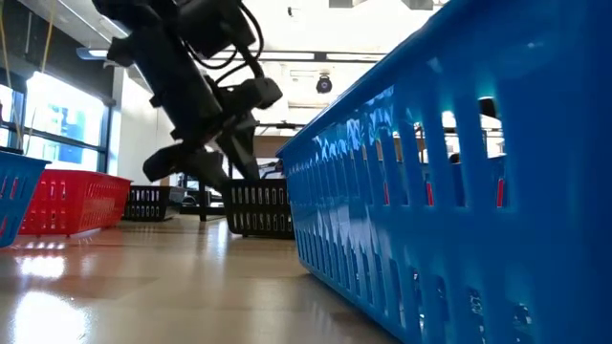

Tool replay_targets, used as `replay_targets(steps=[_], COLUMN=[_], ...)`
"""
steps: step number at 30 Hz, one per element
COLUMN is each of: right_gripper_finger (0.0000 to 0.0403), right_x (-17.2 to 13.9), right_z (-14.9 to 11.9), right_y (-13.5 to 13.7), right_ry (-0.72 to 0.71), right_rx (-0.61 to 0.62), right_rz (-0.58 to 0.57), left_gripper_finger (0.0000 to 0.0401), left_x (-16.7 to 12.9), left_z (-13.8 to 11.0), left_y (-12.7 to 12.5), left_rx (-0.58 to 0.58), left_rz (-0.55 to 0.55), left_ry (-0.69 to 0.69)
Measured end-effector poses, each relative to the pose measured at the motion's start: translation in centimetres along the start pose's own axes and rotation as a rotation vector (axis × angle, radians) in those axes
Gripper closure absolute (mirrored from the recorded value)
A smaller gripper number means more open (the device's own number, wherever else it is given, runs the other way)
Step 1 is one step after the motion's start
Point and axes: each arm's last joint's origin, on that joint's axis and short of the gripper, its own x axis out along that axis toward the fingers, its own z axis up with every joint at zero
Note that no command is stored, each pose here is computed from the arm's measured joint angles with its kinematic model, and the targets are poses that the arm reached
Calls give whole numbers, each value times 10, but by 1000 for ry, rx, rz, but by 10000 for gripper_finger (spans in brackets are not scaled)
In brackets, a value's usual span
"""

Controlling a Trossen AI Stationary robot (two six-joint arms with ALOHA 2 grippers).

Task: Stack baskets on shelf by color
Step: Put the bottom left black bin on the shelf

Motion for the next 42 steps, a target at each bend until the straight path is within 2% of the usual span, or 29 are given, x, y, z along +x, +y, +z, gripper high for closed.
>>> replay_targets(steps=[5,14,23,33,39,42], right_gripper_finger=[289,289,289,289,289,289], right_x=[0,0,0,0,0,0], right_z=[0,1,1,1,3,4], right_y=[0,0,-1,0,1,1], right_ry=[0,-15,-29,-17,-33,-51], right_rx=[0,8,43,54,66,88], right_rz=[0,-22,-40,-20,-11,0], left_gripper_finger=[278,393,398,400,400,401], left_x=[7,7,-2,-51,-93,-116], left_z=[-2,0,7,28,45,57], left_y=[2,-3,-14,-22,-21,-16], left_rx=[-3,3,-48,-77,-79,-71], left_rz=[21,-28,-145,-273,-320,-305], left_ry=[3,-22,-78,-206,-421,-556])
